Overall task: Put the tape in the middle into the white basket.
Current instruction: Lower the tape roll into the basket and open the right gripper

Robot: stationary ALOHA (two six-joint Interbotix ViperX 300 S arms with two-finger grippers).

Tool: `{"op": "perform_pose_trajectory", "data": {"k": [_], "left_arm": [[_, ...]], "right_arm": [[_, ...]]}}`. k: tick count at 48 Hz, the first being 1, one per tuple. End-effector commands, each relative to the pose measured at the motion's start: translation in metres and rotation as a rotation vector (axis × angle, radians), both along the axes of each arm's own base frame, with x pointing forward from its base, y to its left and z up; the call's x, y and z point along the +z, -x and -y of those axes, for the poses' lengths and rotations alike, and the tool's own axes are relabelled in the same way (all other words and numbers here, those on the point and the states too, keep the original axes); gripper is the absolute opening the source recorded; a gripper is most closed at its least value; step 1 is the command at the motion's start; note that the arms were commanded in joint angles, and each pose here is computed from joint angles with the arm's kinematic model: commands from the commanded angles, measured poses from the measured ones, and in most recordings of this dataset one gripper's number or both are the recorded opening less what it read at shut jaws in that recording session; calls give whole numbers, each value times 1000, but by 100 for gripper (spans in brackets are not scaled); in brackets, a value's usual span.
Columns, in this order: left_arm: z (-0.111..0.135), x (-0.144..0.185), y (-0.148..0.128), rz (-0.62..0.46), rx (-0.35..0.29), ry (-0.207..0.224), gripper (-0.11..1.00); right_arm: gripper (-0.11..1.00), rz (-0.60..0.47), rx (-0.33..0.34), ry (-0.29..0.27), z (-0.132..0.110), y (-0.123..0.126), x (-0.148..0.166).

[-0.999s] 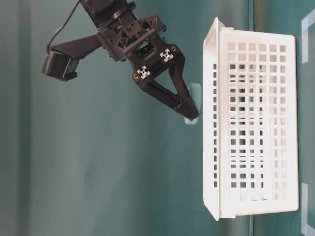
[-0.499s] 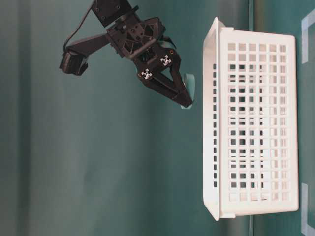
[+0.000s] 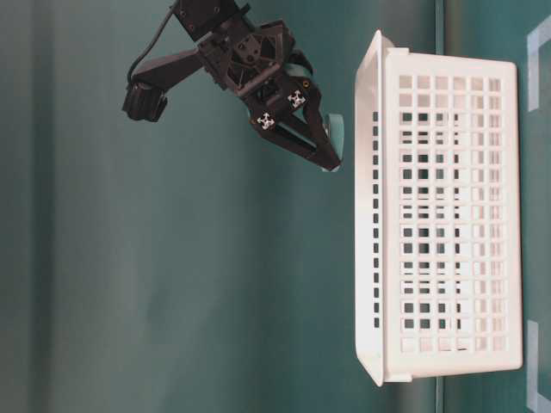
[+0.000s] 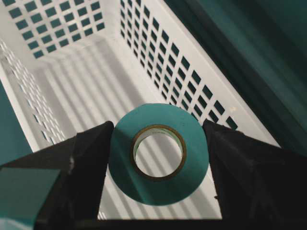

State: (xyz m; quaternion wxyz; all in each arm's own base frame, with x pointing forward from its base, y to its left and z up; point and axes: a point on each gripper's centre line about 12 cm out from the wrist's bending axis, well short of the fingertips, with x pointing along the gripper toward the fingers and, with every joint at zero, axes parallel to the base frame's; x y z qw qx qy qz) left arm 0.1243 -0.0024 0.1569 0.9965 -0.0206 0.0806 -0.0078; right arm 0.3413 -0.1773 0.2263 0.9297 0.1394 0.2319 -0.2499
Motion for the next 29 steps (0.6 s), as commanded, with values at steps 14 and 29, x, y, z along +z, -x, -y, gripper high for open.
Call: {"op": "perform_pose_trajectory", "data": {"k": [14, 29], "left_arm": [[0, 5, -1, 12, 3, -3, -11], [0, 5, -1, 12, 3, -3, -11]], "right_arm": [[66, 48, 1, 24, 2, -1, 12], [66, 52, -1, 22, 2, -1, 13]]}}
